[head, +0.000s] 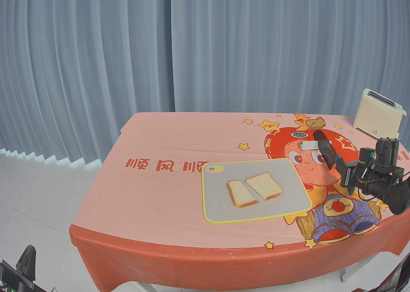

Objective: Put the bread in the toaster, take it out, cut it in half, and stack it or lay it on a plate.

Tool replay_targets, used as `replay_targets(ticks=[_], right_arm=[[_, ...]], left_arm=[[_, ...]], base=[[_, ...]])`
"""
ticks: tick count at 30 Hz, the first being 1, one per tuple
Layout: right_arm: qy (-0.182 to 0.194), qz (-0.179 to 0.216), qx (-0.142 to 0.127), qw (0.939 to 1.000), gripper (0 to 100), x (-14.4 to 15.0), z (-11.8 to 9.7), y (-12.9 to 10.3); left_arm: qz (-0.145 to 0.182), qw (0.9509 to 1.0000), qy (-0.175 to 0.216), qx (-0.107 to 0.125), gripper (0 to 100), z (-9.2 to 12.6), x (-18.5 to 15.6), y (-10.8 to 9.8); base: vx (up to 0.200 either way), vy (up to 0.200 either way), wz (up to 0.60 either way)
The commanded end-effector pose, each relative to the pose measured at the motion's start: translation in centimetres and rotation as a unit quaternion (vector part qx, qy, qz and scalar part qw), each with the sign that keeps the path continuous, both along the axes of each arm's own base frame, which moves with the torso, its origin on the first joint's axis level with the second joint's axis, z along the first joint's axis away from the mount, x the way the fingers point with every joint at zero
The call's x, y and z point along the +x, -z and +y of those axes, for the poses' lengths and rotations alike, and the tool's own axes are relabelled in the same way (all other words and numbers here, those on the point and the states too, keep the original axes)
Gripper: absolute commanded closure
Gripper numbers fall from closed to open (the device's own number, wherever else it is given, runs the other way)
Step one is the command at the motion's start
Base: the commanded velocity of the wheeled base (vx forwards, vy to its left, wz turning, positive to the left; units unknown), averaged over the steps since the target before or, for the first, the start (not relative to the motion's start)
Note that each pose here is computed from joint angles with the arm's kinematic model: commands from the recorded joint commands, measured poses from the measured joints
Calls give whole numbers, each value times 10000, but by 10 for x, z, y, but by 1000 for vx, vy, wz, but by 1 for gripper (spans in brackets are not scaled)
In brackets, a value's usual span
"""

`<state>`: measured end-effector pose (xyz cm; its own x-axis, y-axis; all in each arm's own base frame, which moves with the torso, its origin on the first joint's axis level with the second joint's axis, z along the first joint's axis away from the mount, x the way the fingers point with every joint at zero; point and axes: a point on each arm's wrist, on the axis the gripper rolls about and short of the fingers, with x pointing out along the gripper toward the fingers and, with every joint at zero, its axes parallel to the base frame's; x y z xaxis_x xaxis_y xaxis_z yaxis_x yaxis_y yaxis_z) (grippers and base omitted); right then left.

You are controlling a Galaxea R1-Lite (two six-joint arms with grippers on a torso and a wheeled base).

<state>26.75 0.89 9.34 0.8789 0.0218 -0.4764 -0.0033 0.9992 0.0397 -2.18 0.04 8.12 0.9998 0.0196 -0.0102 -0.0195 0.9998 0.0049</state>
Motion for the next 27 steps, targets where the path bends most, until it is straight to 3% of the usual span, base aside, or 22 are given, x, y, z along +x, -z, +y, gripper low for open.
replay_targets(ticks=[1, 18, 27], right_arm=[[-2, 10, -1, 10000, 0, 0, 0, 0], [13, -97, 29, 9999, 0, 1, 0, -4], [10, -473, 36, 9989, 0, -7, 0, -24]], left_arm=[[95, 10000, -2, 0, 100, 0, 1, 5], [95, 10000, -2, 0, 100, 0, 1, 5], [95, 10000, -2, 0, 100, 0, 1, 5]], base=[[0, 0, 0], [0, 0, 0], [0, 0, 0]])
